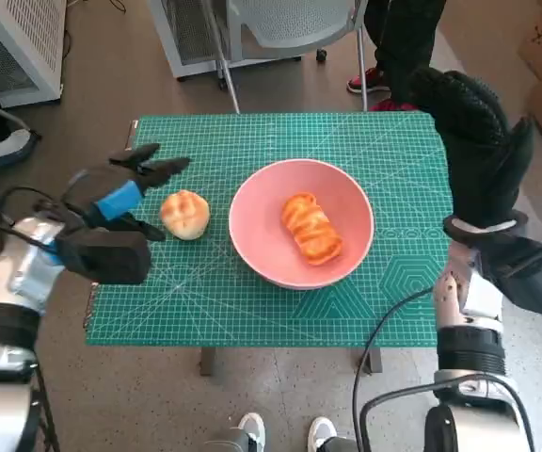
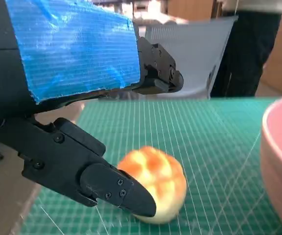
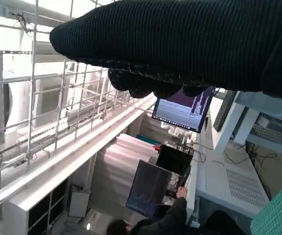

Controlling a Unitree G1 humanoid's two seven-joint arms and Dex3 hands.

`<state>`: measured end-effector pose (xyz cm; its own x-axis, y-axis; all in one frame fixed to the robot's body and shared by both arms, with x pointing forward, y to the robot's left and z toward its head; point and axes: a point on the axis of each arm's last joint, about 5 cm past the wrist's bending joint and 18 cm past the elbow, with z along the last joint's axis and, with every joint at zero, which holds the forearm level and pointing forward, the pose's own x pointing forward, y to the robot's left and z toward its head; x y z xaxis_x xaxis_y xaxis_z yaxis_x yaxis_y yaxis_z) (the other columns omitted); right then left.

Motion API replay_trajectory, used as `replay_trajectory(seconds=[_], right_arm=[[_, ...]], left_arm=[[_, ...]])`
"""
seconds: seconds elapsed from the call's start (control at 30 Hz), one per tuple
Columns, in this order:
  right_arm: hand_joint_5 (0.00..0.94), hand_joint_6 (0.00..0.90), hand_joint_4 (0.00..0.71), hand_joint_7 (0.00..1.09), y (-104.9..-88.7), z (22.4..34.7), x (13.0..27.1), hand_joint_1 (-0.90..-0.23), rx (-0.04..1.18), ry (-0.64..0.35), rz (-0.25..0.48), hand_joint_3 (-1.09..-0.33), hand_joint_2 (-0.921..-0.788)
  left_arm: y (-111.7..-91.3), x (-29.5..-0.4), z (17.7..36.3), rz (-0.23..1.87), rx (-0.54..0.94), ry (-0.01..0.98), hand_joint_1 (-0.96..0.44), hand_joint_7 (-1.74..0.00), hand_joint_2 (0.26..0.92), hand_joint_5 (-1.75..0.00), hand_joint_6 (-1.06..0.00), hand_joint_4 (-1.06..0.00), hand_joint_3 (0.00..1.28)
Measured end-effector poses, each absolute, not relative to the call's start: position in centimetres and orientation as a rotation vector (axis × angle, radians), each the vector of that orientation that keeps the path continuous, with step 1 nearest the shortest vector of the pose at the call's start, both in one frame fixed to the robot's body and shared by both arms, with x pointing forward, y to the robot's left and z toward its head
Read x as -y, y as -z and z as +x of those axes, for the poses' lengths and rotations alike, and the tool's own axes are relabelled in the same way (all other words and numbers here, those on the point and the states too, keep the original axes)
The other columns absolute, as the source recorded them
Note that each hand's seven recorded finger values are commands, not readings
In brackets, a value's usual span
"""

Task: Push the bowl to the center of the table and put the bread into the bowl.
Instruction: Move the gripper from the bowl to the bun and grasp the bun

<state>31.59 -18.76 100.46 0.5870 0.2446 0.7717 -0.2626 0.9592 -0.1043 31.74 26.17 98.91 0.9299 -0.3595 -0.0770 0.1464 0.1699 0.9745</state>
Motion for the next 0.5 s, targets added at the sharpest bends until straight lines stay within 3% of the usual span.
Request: replay_trajectory(seconds=[0.5], right_arm=[[0.001,0.469,0.33,0.01,-100.8,31.2,18.9,-0.507,0.924,-0.299,0.01,-0.459,-0.921]], left_arm=[[-96.4,-24.0,33.0,1.333,0.026,0.384,-0.35,0.0,0.754,0.0,-0.35,-0.16,0.0]])
